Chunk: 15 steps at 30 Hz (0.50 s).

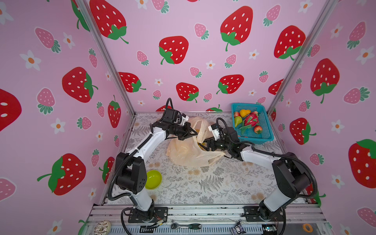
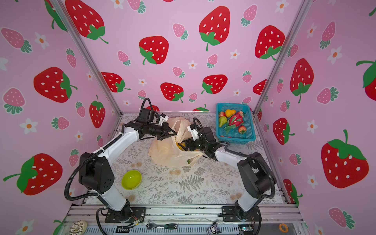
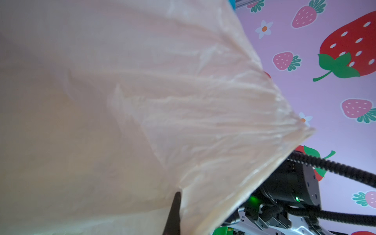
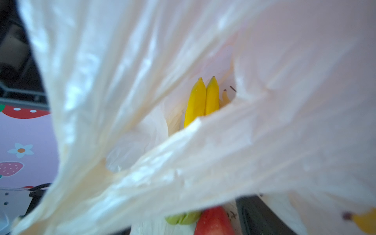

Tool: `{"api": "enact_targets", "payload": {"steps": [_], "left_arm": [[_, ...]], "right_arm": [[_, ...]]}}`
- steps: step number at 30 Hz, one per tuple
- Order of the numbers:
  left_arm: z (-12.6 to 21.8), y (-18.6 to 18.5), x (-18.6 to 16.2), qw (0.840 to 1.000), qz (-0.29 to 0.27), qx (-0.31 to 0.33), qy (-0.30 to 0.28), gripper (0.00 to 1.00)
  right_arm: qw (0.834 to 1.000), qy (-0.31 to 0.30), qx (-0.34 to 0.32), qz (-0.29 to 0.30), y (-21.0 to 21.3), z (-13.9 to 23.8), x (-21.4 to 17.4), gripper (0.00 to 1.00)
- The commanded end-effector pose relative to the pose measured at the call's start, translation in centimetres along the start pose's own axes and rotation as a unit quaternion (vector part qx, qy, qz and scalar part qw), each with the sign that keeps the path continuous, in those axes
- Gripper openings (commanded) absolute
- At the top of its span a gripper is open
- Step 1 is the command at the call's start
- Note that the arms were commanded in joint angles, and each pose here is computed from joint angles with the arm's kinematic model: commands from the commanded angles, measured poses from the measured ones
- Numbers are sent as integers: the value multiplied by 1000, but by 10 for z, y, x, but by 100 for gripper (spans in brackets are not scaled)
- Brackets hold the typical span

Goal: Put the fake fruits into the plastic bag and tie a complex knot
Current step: 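Move the right gripper back over the basket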

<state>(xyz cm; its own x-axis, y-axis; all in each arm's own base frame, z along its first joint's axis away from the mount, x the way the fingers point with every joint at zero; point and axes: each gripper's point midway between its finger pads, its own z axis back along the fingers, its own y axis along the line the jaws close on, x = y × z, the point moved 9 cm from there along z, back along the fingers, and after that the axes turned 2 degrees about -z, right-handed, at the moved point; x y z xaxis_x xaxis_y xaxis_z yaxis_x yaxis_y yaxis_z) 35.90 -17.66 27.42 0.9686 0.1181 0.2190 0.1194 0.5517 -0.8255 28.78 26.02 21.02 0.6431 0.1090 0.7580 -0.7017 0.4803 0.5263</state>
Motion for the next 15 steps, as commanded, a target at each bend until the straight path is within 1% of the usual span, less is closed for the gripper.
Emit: {"api": "enact_targets", "payload": {"steps": [1, 5, 8, 10, 12, 14, 15], "left_arm": [[11, -7, 0, 1000, -9, -7, -12, 0], [13, -4, 2, 1000, -5, -5, -16, 0], [12, -3, 2, 1000, -2, -5, -16, 0], [11, -2, 2, 1000, 0, -5, -14, 0], [11, -2, 2, 1000, 1, -7, -13, 0], [11, -2, 2, 1000, 0, -8, -14, 0], [11, -2, 2, 1000, 2, -8, -14, 0]], "right_arm": [[998, 31, -35, 38, -2, 37, -1, 78], [995, 9, -91, 47, -6, 78, 13, 77], [985, -17, -166, 31, -21, 109, 27, 77], [967, -32, -251, 9, -41, 131, 38, 77], [940, -34, -338, -12, -63, 149, 48, 76], [913, -22, -407, -26, -87, 160, 56, 76], [900, -5, -434, -36, -99, 162, 57, 76]]}}
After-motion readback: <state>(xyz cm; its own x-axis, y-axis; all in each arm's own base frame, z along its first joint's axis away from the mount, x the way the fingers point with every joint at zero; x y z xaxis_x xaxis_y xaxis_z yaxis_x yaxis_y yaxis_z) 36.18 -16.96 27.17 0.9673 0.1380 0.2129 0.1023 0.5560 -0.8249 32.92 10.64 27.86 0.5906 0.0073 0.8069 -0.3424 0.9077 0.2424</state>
